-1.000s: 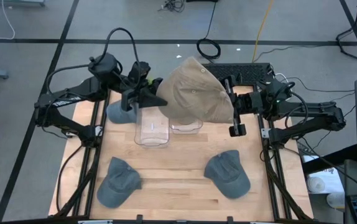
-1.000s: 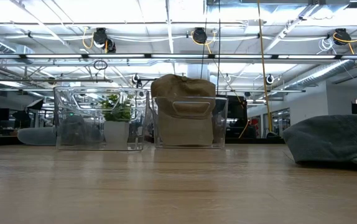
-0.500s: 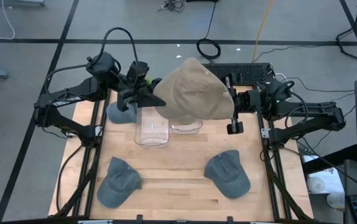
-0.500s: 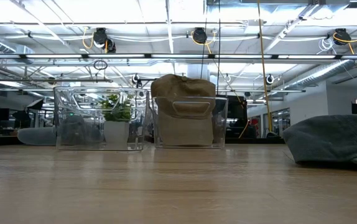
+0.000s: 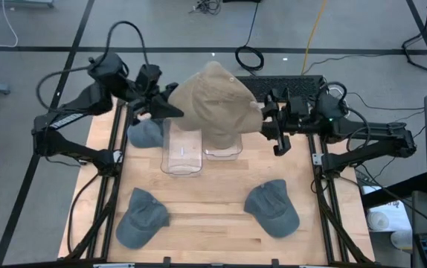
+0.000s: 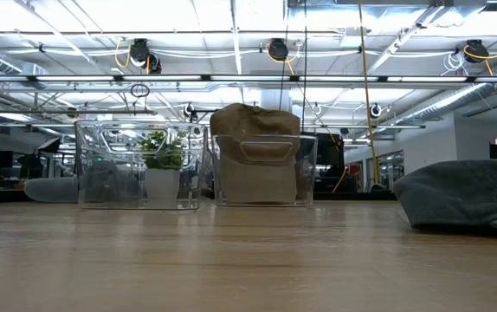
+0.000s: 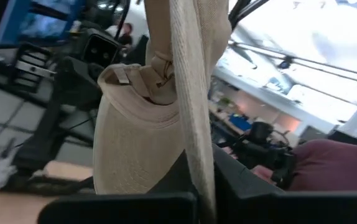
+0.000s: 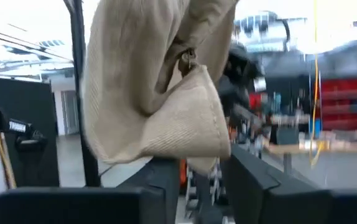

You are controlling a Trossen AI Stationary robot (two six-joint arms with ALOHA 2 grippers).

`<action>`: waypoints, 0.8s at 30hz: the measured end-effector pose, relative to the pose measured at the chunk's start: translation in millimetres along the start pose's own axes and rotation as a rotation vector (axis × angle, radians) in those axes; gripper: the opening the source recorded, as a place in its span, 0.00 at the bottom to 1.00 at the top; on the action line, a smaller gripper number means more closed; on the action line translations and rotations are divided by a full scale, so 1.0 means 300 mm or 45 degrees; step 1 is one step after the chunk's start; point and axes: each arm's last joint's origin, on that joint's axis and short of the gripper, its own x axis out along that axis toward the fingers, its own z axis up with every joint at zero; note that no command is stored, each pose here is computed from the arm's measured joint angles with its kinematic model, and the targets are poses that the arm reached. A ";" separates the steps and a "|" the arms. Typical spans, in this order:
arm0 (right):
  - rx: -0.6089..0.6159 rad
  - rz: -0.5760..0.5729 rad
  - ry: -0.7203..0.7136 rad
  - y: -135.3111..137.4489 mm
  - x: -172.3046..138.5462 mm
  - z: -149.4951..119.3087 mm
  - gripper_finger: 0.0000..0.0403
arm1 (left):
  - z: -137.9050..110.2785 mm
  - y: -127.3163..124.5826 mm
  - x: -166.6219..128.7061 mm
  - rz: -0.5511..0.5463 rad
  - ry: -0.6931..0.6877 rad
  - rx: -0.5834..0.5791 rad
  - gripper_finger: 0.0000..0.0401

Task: Pick & Place hat
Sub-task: Put the brown cap into the right transparent bin

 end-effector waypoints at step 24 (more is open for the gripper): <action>0.325 -0.109 0.155 -0.010 -0.017 -0.032 0.78 | -0.132 -0.189 -0.269 0.358 0.251 -0.079 0.02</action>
